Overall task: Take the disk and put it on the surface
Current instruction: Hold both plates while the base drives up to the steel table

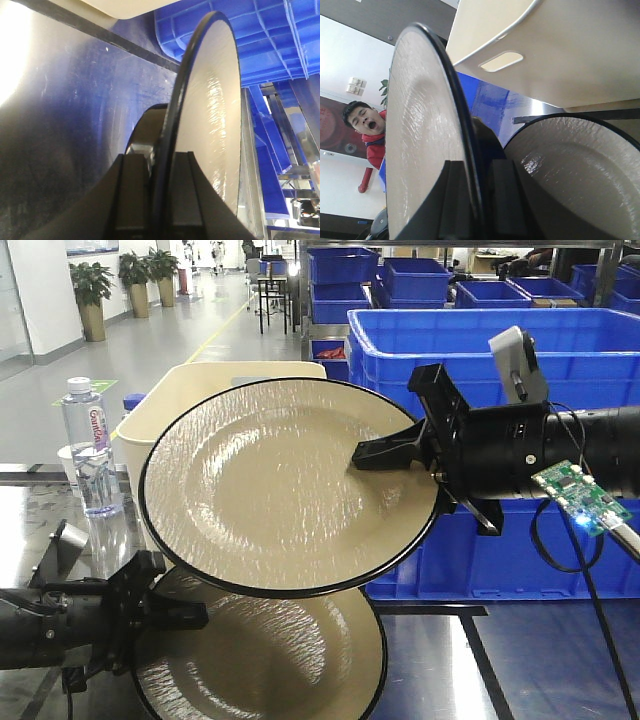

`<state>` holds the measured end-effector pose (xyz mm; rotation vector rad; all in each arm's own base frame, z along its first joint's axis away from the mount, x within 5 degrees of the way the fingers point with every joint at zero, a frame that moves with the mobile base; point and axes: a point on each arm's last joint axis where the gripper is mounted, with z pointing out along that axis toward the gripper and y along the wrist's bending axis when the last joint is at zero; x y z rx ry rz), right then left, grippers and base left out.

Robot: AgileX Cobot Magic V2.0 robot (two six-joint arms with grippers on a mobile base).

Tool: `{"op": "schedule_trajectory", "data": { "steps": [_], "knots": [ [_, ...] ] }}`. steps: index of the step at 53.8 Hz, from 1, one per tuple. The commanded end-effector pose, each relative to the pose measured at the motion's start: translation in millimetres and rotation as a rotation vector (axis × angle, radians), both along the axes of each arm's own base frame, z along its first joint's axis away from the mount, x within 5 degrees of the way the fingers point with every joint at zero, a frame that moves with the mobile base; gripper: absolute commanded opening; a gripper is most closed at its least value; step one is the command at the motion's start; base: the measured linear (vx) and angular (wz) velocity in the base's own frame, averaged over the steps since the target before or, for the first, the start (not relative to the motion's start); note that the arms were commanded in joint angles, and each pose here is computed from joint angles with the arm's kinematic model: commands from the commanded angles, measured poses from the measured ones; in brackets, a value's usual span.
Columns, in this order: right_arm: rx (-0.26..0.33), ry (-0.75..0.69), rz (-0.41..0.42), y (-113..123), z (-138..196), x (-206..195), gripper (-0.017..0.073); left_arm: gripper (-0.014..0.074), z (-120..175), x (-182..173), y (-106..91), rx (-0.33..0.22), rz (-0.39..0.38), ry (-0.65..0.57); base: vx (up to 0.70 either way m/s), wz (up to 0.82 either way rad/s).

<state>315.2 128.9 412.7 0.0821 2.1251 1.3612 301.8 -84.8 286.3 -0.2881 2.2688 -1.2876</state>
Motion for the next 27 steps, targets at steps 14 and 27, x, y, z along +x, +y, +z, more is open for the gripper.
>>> {"op": "schedule_trajectory", "data": {
  "steps": [14, 27],
  "knots": [
    [0.141, -0.070, -0.040, -4.2, 36.1, -11.3, -0.0008, 0.0000, 29.2, -5.0, -3.5, -0.122, 0.010, -0.048, 0.00, 0.00],
    [0.142, -0.073, -0.046, -4.5, 36.3, -10.8, -0.0008, 0.0000, 14.2, -0.7, -6.7, -0.054, -0.019, -0.019, 0.00, 0.00]
  ]
}}
